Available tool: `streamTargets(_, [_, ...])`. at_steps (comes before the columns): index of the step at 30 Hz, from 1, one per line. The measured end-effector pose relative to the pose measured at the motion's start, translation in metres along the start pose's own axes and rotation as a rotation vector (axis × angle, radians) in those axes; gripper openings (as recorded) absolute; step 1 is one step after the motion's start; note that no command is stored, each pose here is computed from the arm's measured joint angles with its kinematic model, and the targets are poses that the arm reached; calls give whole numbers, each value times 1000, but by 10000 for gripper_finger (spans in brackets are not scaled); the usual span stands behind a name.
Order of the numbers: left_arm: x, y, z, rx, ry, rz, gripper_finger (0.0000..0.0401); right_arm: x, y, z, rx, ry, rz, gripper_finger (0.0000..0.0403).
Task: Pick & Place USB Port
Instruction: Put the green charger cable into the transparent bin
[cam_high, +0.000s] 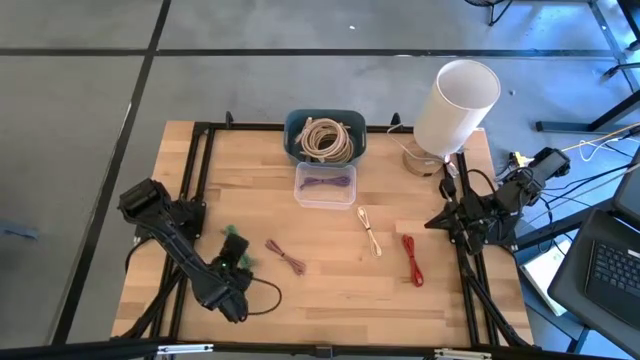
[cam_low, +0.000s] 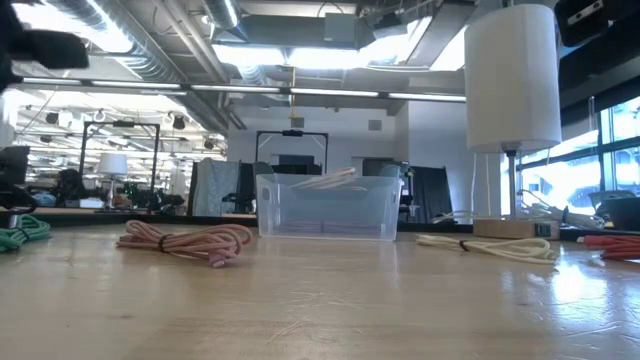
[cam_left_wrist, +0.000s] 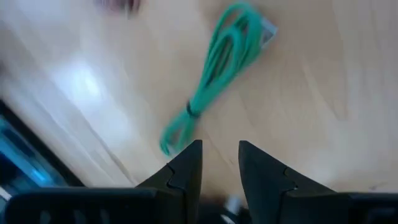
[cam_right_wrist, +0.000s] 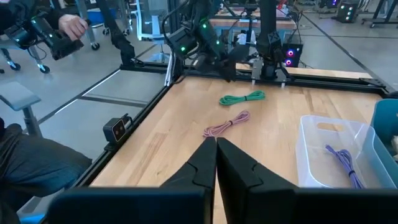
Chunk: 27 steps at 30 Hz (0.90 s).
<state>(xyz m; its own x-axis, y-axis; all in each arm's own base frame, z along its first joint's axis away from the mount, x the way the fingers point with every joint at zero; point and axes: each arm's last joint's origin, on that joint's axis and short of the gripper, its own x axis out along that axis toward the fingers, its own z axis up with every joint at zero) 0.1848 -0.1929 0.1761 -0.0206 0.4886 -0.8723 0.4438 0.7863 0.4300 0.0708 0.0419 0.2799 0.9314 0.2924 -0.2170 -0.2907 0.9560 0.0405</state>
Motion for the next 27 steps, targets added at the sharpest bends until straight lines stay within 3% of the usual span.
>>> streamTargets(3, [7, 3, 7, 53, -64, 32, 97, 0, 0, 0, 0, 0, 0, 17])
streamTargets(8, [18, 10, 21, 40, -133, -45, 97, 0, 0, 0, 0, 0, 0, 17])
streamTargets(16, [30, 16, 20, 58, -48, -194, 97, 0, 0, 0, 0, 0, 0, 17])
streamTargets(27, [36, 14, 24, 78, -117, -167, 97, 0, 0, 0, 0, 1, 0, 17])
